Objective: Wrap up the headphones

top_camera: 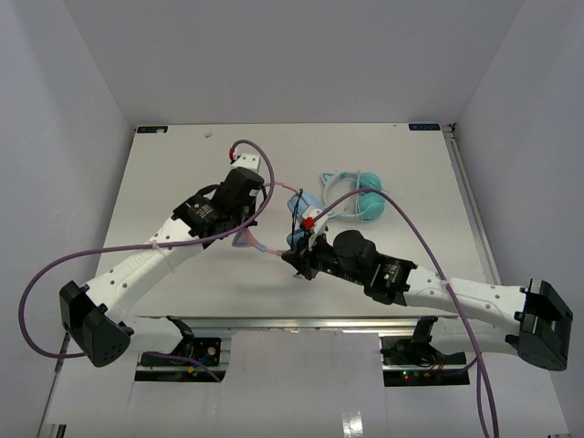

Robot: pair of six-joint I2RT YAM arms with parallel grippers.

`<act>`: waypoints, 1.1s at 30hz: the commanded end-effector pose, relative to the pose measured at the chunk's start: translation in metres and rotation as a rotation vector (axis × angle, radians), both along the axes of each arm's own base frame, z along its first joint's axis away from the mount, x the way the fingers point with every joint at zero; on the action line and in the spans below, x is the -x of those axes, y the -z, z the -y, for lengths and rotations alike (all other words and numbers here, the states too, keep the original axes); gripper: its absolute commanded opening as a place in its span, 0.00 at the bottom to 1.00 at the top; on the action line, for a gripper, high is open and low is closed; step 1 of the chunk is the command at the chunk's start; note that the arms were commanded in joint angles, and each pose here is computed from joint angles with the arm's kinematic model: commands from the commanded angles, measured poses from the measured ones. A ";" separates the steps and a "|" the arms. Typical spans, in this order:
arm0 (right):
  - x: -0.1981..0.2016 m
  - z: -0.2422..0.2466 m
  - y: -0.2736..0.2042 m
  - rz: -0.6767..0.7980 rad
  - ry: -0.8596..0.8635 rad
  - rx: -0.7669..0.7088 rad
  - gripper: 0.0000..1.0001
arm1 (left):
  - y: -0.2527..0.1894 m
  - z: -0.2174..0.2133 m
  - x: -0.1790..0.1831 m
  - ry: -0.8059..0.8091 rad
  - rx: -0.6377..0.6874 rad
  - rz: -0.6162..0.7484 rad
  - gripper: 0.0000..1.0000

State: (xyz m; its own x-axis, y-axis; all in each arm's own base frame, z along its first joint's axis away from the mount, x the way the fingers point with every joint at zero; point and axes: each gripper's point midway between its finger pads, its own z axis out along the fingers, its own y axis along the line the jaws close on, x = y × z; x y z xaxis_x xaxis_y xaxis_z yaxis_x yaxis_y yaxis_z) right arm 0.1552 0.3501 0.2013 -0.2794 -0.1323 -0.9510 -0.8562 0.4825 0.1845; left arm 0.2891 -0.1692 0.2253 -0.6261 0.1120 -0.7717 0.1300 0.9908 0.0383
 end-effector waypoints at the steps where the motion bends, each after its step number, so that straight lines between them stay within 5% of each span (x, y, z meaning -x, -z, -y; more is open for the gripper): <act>1: 0.006 -0.003 0.006 0.039 0.011 -0.016 0.08 | -0.065 0.006 -0.011 -0.074 0.228 0.163 0.00; 33: -0.004 0.002 0.050 0.235 0.094 -0.121 0.17 | -0.083 0.008 0.018 -0.028 0.385 0.155 0.00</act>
